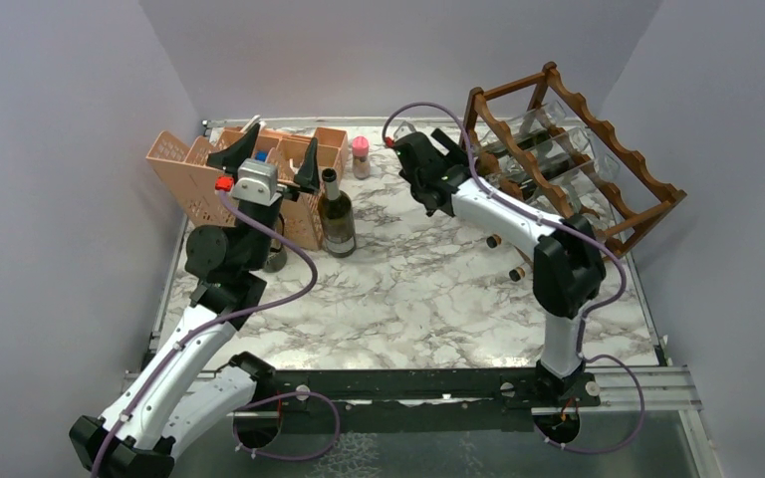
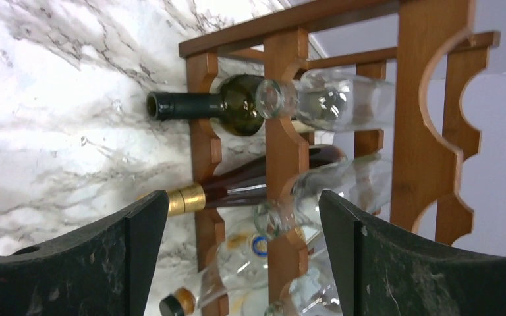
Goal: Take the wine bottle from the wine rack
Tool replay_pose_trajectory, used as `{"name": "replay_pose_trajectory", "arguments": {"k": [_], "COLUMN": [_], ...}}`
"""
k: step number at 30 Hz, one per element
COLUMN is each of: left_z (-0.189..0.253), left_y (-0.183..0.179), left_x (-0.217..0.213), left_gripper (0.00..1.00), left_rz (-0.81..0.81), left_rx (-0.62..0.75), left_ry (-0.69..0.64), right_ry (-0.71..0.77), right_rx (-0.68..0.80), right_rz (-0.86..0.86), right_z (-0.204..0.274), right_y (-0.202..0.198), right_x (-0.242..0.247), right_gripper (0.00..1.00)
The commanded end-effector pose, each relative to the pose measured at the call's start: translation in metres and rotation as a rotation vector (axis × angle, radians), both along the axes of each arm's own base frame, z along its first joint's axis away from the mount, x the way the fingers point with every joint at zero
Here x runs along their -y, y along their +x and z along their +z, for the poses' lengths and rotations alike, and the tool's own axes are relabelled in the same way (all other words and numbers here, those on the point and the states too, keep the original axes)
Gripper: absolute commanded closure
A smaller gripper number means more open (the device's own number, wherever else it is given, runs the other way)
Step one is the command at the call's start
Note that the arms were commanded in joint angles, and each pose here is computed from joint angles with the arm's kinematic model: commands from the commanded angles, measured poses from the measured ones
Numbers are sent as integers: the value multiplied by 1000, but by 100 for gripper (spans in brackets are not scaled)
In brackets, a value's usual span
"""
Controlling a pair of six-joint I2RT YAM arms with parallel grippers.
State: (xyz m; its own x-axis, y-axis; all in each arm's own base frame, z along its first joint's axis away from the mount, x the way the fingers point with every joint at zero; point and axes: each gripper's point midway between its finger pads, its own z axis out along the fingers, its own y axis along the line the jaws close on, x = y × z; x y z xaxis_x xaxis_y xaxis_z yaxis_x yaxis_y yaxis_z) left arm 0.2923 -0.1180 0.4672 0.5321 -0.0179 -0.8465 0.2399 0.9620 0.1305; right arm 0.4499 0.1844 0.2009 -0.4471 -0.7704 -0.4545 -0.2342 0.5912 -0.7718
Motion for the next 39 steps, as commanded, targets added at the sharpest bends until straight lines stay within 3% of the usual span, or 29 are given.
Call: {"name": "replay_pose_trajectory", "arguments": {"k": [1,13,22,39], "left_z": [16,13,12,9], "left_y": [-14,-24,-25,-24], "left_x": [-23,-37,-33,-27], "left_gripper": [5,6,6,6], "left_rz": [105,158,147,130], "left_rx": [94,131,137,137], "left_ry": [-35,-55,-46,-37], "right_ry": [-53,-216,-310,-312], "right_rx": [52,101,137,102], "right_rz": [-38,-66,-79,-91], "right_z": [1,-28,-37,-46], "right_y": [34,81,98,103], "right_x": [0,21,43,68], "right_gripper": [16,30,32,37]}}
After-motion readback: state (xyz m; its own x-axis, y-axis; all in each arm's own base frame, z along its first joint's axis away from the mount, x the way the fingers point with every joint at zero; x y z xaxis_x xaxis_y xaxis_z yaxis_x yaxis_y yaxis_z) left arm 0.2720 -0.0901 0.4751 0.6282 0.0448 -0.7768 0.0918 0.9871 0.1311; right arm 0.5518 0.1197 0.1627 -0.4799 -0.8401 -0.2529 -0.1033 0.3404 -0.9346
